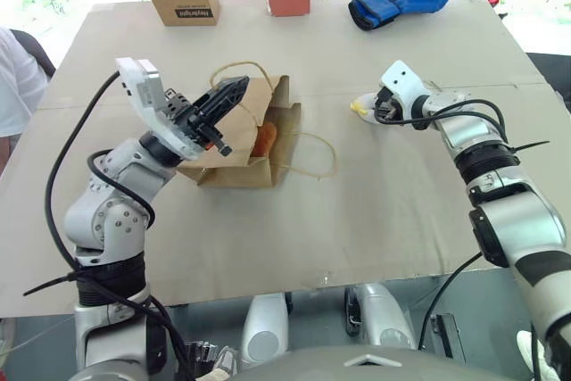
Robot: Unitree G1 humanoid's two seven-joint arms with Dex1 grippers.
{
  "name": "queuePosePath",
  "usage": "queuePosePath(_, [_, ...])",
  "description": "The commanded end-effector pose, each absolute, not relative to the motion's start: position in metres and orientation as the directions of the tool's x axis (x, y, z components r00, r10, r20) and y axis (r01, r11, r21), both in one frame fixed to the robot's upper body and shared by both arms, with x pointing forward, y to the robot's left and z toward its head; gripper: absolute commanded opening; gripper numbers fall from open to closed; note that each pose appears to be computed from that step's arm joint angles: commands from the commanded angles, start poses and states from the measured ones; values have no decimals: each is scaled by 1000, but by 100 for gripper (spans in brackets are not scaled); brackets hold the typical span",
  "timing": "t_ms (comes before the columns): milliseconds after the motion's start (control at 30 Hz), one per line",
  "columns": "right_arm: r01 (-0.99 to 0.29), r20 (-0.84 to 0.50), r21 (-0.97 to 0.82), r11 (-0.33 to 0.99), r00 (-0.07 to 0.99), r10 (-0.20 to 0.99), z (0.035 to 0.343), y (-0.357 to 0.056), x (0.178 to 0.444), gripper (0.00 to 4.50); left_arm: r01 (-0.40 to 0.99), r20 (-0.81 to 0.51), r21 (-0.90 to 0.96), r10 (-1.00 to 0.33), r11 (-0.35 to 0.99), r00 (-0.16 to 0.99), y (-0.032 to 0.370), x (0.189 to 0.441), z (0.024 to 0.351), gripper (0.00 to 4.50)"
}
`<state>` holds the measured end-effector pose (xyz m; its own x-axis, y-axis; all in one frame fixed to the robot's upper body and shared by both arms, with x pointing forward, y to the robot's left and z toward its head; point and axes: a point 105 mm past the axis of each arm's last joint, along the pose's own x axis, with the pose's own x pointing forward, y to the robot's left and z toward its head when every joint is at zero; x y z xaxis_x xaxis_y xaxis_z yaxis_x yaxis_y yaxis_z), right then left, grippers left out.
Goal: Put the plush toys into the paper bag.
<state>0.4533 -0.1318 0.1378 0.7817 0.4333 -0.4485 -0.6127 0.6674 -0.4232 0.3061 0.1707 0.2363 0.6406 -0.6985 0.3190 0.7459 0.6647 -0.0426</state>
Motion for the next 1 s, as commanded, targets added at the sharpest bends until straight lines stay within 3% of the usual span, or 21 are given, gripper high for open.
queuePosePath(33, [-632, -465, -384, 673, 762, 451, 130, -137, 450, 82, 745, 351, 1, -698, 667, 624, 172, 298, 248, 0])
queuePosePath(100, [-691, -369, -333, 642, 722, 586, 150, -122, 439, 16, 751, 361, -15, -696, 661, 620, 171, 296, 248, 0])
queuePosePath(133, [-731, -314, -314, 606, 682, 660, 162, -112, 429, 7, 756, 369, -23, -697, 654, 615, 171, 295, 249, 0])
queuePosePath(233, [-823, -230, -324, 466, 546, 805, 185, -79, 384, 7, 764, 375, -26, -703, 644, 605, 170, 294, 252, 0])
queuePosePath(400, [-833, -173, -367, 414, 498, 850, 199, -25, 348, 7, 799, 391, -43, -726, 600, 566, 158, 295, 257, 0])
queuePosePath(500, [-832, -196, -433, 346, 461, 865, 189, 17, 346, 7, 837, 402, -50, -757, 545, 516, 145, 292, 261, 0])
queuePosePath(600, [-871, -218, -431, 235, 353, 910, 176, 67, 343, 7, 867, 401, -54, -784, 495, 473, 133, 290, 263, 0])
queuePosePath(767, [-887, -224, -442, 131, 250, 942, 165, 96, 348, 7, 888, 359, -35, -823, 459, 440, 120, 287, 256, 0])
queuePosePath(867, [-932, -188, -351, 87, 161, 969, 163, 98, 342, 101, 887, 350, -28, -827, 460, 440, 119, 284, 252, 0])
queuePosePath(933, [-931, -173, -355, 84, 153, 973, 163, 91, 341, 215, 875, 359, -32, -812, 483, 461, 125, 283, 252, 0])
queuePosePath(1000, [-937, -159, -337, 90, 151, 976, 164, 82, 339, 298, 858, 364, -39, -792, 512, 489, 135, 282, 251, 0])
